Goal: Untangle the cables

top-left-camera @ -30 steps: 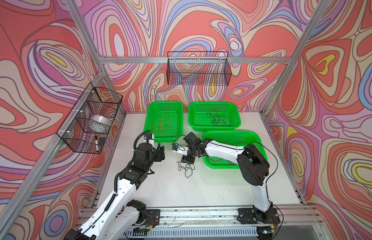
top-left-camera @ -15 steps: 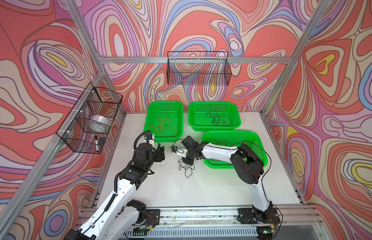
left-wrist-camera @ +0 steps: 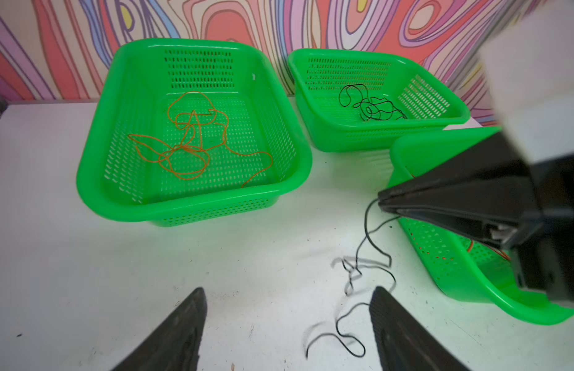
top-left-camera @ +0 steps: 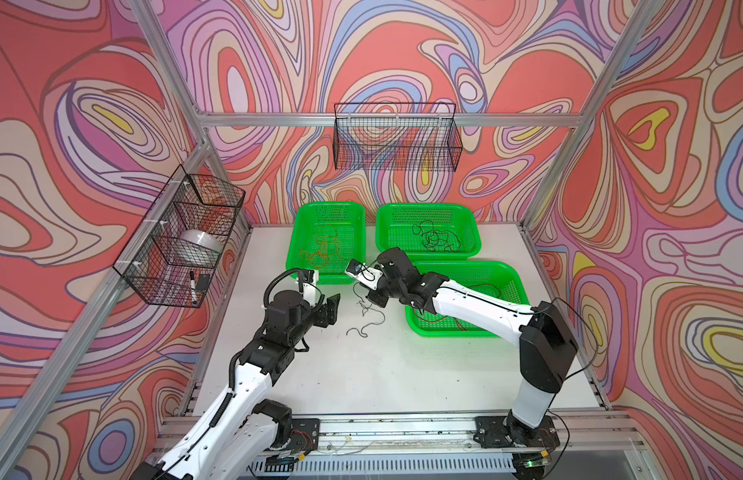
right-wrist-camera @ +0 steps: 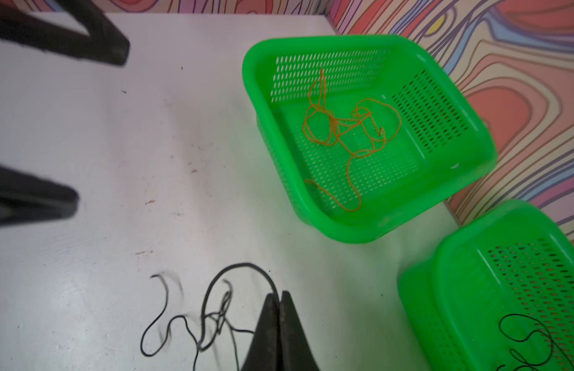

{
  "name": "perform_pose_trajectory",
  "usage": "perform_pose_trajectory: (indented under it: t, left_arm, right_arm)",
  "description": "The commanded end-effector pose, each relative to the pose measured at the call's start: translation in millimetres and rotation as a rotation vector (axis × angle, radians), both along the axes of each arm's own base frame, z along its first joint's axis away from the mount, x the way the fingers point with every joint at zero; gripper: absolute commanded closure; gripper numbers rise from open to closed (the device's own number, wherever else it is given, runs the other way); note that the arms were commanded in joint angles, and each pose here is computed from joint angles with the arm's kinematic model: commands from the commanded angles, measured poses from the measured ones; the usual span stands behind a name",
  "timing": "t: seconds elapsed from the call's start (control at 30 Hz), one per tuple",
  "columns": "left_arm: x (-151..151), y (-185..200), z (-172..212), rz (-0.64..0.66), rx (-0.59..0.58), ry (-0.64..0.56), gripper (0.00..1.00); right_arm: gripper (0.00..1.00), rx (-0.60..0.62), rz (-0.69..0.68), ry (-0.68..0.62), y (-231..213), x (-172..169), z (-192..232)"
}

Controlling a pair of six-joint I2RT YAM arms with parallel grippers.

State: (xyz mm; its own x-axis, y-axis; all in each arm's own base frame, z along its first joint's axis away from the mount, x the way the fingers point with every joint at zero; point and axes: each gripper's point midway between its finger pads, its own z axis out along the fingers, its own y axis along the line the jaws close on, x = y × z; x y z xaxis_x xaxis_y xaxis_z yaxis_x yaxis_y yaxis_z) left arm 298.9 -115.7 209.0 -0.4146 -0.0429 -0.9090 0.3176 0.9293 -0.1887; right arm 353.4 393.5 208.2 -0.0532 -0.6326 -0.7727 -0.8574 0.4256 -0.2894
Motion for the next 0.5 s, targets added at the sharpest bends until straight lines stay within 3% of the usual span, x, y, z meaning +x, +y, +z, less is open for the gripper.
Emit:
perform_pose_trajectory:
  t: [0.0, 0.2, 0.23, 0.47]
  left_arm:
    - [-1.8, -21.2, 23.2, -0.123, -0.051, -0.122, 0.16]
    - [2.8, -42.3, 21.1, -0.211, -0.06, -0.159, 0.12]
    - [8.9, -47.3, 39.5, -0.224, -0.06, -0.19, 0.12]
    - [38.2, -58.6, 44.4, -0.227, -0.032, -0.186, 0.18]
  right_arm:
    - [1.0, 0.055, -0.008, -0.016, 2.1, -1.7, 26.3]
    - [1.0, 0.086, 0.02, -0.024, 6.6, -5.2, 52.6]
    - [1.0, 0.086, 0.02, -0.027, 6.9, -4.6, 54.8]
    - [1.0, 0.099, 0.017, -0.044, 3.9, -6.1, 71.0]
